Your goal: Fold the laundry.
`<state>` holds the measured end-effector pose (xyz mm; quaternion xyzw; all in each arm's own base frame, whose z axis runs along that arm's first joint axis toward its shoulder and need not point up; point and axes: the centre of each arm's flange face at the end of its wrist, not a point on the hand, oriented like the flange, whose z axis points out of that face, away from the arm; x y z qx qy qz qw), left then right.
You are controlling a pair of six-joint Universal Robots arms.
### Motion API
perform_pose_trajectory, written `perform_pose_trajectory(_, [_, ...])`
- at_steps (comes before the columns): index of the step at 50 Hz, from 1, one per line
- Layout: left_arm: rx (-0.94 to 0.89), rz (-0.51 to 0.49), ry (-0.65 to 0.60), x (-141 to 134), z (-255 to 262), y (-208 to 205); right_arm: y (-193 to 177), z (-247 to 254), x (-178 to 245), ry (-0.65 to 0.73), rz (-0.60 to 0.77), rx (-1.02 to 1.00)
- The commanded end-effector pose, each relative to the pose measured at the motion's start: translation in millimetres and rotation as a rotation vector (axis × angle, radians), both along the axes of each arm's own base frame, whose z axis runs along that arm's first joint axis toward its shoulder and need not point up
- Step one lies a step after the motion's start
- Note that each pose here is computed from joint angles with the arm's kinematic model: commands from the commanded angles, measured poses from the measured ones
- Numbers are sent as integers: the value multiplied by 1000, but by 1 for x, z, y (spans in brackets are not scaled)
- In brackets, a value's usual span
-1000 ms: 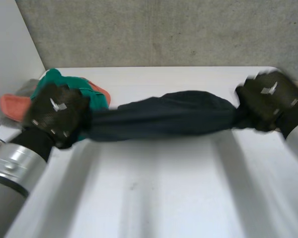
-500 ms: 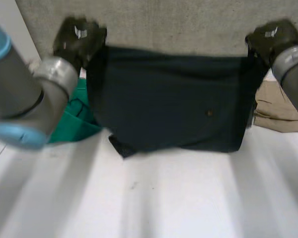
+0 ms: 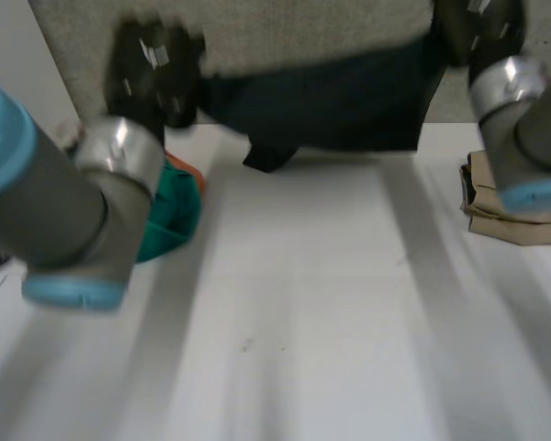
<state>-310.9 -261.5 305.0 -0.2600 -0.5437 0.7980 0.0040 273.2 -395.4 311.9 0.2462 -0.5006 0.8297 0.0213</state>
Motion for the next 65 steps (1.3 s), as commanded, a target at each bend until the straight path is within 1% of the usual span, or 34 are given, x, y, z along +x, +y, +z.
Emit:
perform_pose_trajectory(1, [280,-28,-188,6,-104,35,22,-114,-7,201,-1,390])
perform_pose_trajectory(2, [322,-23,-219,7,-118,43,27,-121,-8,227,0,413])
perform_pose_trajectory(5, [368,3,-253,12,-129,54,44,-141,-14,319,-12,498])
perform_pose_trajectory(6, [395,28,-272,17,-133,59,49,-146,-16,338,-9,523])
perform_pose_trajectory(9, [420,54,-289,26,-128,67,71,-156,-23,408,1,604])
perform_pose_trajectory(12, [443,58,-312,39,-112,84,90,-145,-31,435,3,629])
perform_pose_trajectory(13, [465,52,-331,44,-107,93,102,-135,-37,449,4,631])
perform_pose_trajectory(16, [506,40,-367,52,-100,111,120,-123,-46,470,-3,636])
perform_pose_trajectory(17, [530,24,-388,58,-93,125,132,-117,-50,488,-5,633])
perform_pose_trajectory(20, [569,-8,-432,66,-87,147,150,-108,-56,535,-8,625])
perform_pose_trajectory(21, [587,-30,-456,69,-85,159,164,-105,-61,582,-8,636])
perform_pose_trajectory(25, [625,-81,-516,71,-88,180,180,-106,-79,657,-29,699])
perform_pose_trajectory(28, [614,-89,-510,68,-87,180,183,-112,-84,660,-24,734])
perform_pose_trajectory(32, [558,-84,-472,59,-84,167,186,-117,-82,634,1,741])
perform_pose_trajectory(34, [502,-66,-410,48,-80,149,185,-118,-82,620,1,739])
perform_pose_trajectory(36, [472,-32,-367,43,-79,129,183,-119,-81,592,-3,729])
perform_pose_trajectory(37, [442,10,-320,42,-79,104,182,-119,-81,580,-4,725])
perform_pose_trajectory(39, [416,24,-286,40,-79,85,181,-120,-81,555,-8,722])
perform_pose_trajectory(40, [404,14,-271,38,-80,76,180,-120,-81,538,-9,722])
perform_pose_trajectory(41, [383,-27,-252,31,-84,61,180,-121,-81,531,-9,725])
perform_pose_trajectory(43, [366,-82,-238,24,-89,44,181,-123,-81,516,-6,726])
perform_pose_trajectory(44, [356,-154,-229,14,-94,31,181,-124,-80,515,-2,726])
perform_pose_trajectory(45, [353,-198,-230,10,-99,23,182,-124,-80,513,1,728])
perform_pose_trajectory(46, [349,-220,-231,7,-102,16,182,-125,-79,513,6,729])
perform_pose_trajectory(47, [354,-265,-231,4,-110,-1,183,-127,-79,512,12,735])
perform_pose_trajectory(48, [357,-281,-231,3,-113,-7,183,-128,-79,512,15,736])
perform_pose_trajectory(50, [367,-301,-229,0,-122,-21,182,-132,-77,515,22,740])
perform_pose_trajectory(51, [377,-297,-229,-1,-132,-37,181,-133,-77,515,22,742])
perform_pose_trajectory(54, [393,-291,-229,-7,-147,-58,180,-138,-77,517,22,749])
perform_pose_trajectory(60, [464,-284,-255,-13,-179,-83,178,-146,-77,519,21,760])
perform_pose_trajectory(65, [468,-288,-257,-18,-192,-93,176,-150,-77,520,22,773])
